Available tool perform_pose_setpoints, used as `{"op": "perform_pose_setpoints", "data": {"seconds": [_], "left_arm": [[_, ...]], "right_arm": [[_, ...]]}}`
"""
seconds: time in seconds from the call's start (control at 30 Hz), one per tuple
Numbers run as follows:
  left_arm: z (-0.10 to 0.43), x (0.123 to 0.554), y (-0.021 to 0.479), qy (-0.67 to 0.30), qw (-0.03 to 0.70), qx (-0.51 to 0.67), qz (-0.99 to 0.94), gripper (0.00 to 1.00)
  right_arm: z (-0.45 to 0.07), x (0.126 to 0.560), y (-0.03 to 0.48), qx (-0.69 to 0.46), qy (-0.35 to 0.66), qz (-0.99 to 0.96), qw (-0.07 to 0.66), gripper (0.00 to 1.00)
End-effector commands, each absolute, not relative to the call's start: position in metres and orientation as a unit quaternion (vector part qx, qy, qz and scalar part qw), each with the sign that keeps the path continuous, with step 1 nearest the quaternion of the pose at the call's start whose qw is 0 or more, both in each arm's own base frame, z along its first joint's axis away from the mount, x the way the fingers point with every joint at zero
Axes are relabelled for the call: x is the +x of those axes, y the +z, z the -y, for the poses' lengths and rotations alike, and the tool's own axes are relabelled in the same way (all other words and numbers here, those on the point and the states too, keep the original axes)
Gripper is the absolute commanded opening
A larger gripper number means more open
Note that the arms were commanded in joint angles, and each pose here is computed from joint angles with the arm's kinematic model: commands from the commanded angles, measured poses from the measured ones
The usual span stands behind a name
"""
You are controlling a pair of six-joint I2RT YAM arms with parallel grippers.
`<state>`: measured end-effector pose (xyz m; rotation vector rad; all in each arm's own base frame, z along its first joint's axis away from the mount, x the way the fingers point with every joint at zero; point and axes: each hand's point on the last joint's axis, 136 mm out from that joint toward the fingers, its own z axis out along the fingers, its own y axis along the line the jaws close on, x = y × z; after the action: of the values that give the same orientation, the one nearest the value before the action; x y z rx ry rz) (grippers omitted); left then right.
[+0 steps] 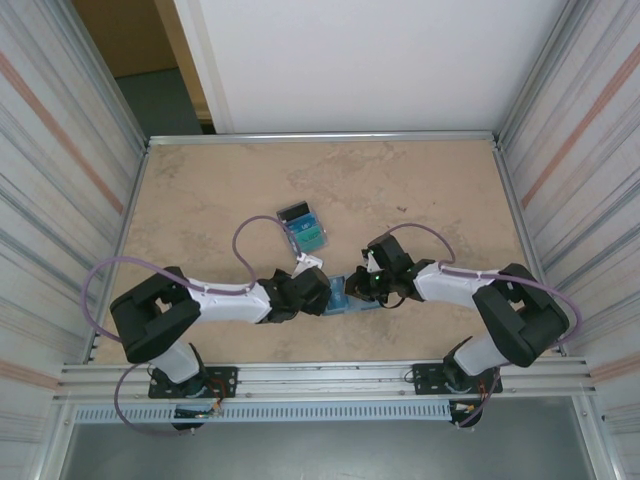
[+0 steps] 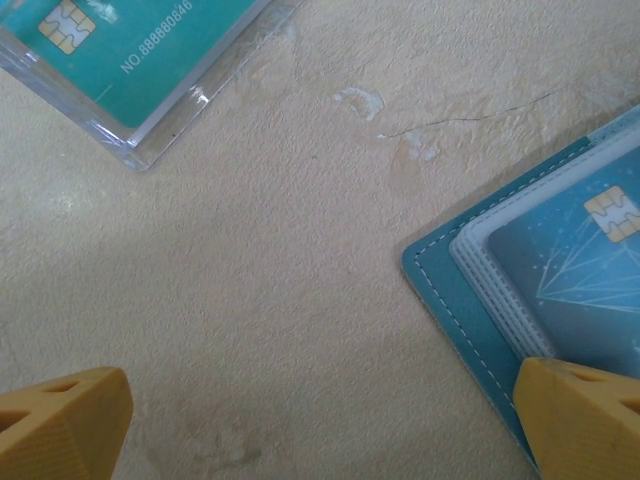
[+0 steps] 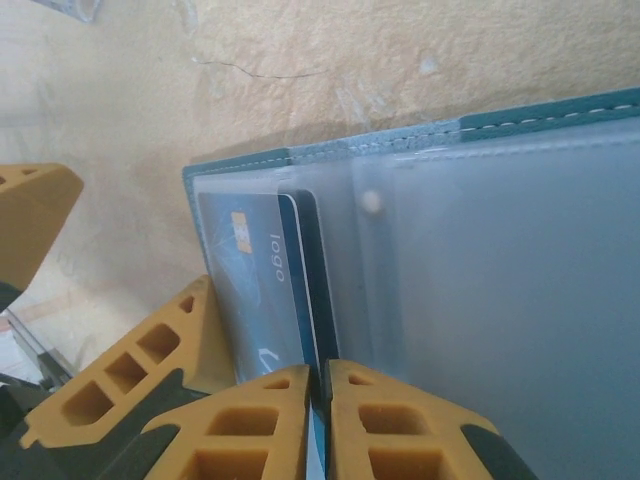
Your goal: Take the credit cards out of the card holder
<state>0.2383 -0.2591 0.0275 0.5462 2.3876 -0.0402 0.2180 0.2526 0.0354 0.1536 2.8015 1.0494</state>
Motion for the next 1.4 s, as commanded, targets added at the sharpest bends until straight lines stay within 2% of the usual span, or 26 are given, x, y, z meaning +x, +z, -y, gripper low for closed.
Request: {"op": "perform_pose_setpoints", "data": {"seconds": [0.0, 0.4, 0.57, 0.7, 1.13, 1.37], "left_arm": [[0.256, 0.231, 0.017, 0.001, 0.315, 0.224, -0.922, 0.99], [0.255, 0.231, 0.018, 0.007, 0.313, 0.226, -0.922, 0.99], [0.254, 0.231, 0.018, 0.009, 0.314, 0.23, -0.921, 0.99], [0.253, 0.232, 0.018, 0.012, 0.314, 0.229, -0.921, 0.99], [0.251, 0.237, 0.026, 0.008, 0.324, 0.225, -0.919, 0.99], [0.262, 0.251, 0.054, -0.032, 0.354, 0.219, -0.909, 0.99]], "right_arm": [[-0.255, 0.217, 0.046, 0.054, 0.371, -0.924, 0.072, 0.12], [-0.243, 0.218, 0.035, 0.073, 0.354, -0.93, 0.07, 0.0], [-0.236, 0.221, 0.032, 0.081, 0.352, -0.93, 0.07, 0.01], [-0.234, 0.222, 0.031, 0.083, 0.351, -0.93, 0.069, 0.05], [-0.233, 0.222, 0.026, 0.083, 0.352, -0.93, 0.064, 0.04], [-0.234, 0.221, 0.025, 0.08, 0.354, -0.93, 0.061, 0.03]]}}
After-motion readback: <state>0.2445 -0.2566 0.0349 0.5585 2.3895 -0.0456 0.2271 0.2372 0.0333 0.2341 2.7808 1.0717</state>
